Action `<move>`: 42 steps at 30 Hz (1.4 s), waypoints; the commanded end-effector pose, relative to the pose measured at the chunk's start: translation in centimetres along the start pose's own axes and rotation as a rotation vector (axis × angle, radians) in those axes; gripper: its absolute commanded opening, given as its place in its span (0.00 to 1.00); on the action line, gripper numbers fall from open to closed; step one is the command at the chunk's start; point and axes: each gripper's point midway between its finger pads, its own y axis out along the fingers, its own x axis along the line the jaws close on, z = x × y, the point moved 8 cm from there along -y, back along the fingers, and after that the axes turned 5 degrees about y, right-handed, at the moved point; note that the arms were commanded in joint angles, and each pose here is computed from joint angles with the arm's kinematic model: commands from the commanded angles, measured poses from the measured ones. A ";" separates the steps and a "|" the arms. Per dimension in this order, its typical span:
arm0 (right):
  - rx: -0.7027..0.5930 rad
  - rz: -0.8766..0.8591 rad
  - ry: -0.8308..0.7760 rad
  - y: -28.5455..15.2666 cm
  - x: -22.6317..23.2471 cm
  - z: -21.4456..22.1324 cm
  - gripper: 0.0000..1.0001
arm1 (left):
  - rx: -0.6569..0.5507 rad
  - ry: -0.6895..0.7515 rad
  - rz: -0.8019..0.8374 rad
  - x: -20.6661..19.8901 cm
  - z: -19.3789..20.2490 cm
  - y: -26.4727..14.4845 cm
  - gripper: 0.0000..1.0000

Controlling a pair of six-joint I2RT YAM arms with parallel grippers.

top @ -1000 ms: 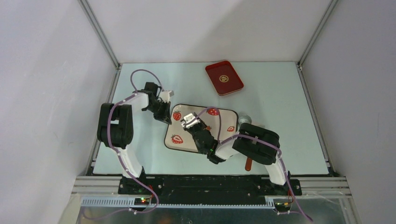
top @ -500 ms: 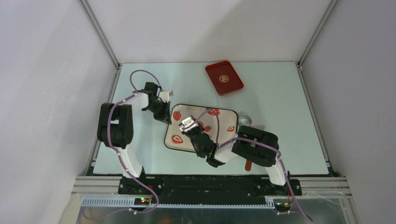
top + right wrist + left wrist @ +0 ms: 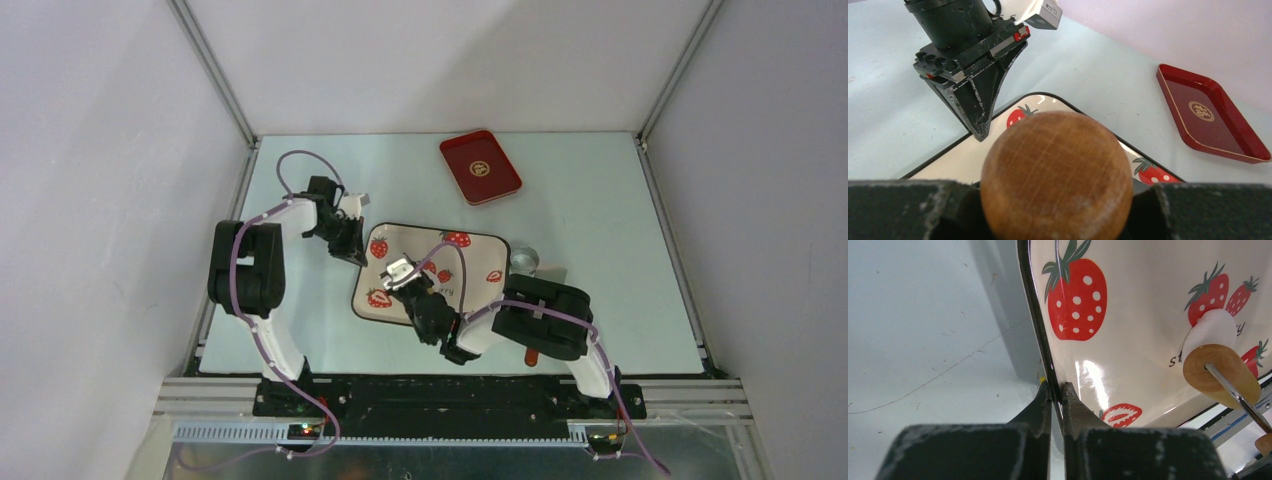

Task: Roll out the dumpling wrappers from the dough
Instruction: Flatten out the dough on the work surface.

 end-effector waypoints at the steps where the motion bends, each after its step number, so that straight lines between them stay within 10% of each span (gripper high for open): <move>1: 0.001 -0.006 0.015 -0.6 0.6 0.8 0.00 | -0.031 0.044 -0.013 0.5 -0.7 0.1 0.00; 42: 0.060 0.099 -0.018 1.1 -3.2 3.6 0.00 | -0.049 0.039 -0.010 0.6 -0.8 -0.4 0.00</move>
